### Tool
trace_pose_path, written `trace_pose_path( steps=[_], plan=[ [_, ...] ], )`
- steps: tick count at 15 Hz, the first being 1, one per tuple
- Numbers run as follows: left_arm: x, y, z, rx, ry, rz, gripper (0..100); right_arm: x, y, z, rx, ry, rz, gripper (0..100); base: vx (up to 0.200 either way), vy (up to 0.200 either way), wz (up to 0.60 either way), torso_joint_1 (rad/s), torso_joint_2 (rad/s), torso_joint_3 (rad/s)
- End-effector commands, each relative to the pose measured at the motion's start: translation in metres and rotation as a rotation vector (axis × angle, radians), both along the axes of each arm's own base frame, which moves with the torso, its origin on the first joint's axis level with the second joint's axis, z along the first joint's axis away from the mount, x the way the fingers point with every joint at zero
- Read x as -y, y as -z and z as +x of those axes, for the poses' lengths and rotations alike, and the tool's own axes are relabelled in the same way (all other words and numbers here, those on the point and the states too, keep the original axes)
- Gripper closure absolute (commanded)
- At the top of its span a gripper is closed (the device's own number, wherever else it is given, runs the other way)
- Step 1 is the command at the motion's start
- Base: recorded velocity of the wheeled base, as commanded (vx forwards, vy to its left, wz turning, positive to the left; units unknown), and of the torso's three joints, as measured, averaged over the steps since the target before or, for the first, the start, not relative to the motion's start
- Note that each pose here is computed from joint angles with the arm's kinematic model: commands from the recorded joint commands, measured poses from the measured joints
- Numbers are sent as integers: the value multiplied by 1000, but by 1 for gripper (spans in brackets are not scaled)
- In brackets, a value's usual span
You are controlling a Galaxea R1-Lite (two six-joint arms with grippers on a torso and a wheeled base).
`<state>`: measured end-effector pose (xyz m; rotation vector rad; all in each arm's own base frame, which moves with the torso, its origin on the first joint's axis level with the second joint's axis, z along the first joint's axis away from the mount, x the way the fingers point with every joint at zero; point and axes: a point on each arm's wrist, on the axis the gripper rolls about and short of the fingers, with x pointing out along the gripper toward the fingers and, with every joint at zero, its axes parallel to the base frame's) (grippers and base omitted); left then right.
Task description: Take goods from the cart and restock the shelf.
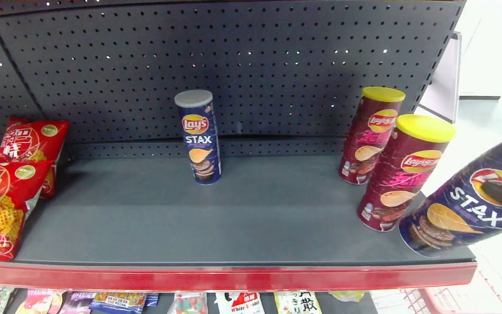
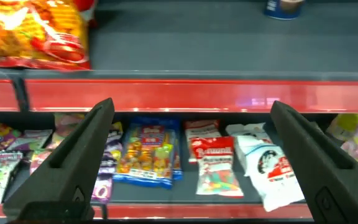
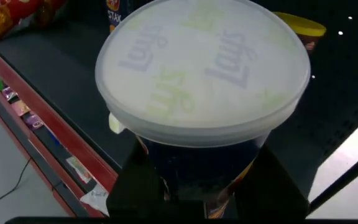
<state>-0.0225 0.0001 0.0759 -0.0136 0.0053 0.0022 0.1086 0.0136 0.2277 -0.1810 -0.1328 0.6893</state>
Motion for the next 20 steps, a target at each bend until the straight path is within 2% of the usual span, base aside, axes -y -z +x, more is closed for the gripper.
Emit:
trace_pose_path(
  steps=[1,3,7,13,20],
  plan=[
    [0,0,0,-1,-1,-2,0,-1,-3,-9,15,-26,15,100,0,200,0,-2,7,2],
    [0,0,0,-1,-1,0,0,-2,2,-34,1,-75,57,100,0,100,0,-1,1,-1],
    [0,0,0,-1,1,1,0,-3,13,-55,-53,-100,60,100,0,0,0,0,0,0],
    [0,0,0,-1,2,3,0,-4,10,-48,-71,-111,59,100,0,0,0,0,0,0],
    [0,0,0,-1,-1,3,0,-13,5,-29,-99,-211,25,100,0,0,0,0,0,0]
  ],
)
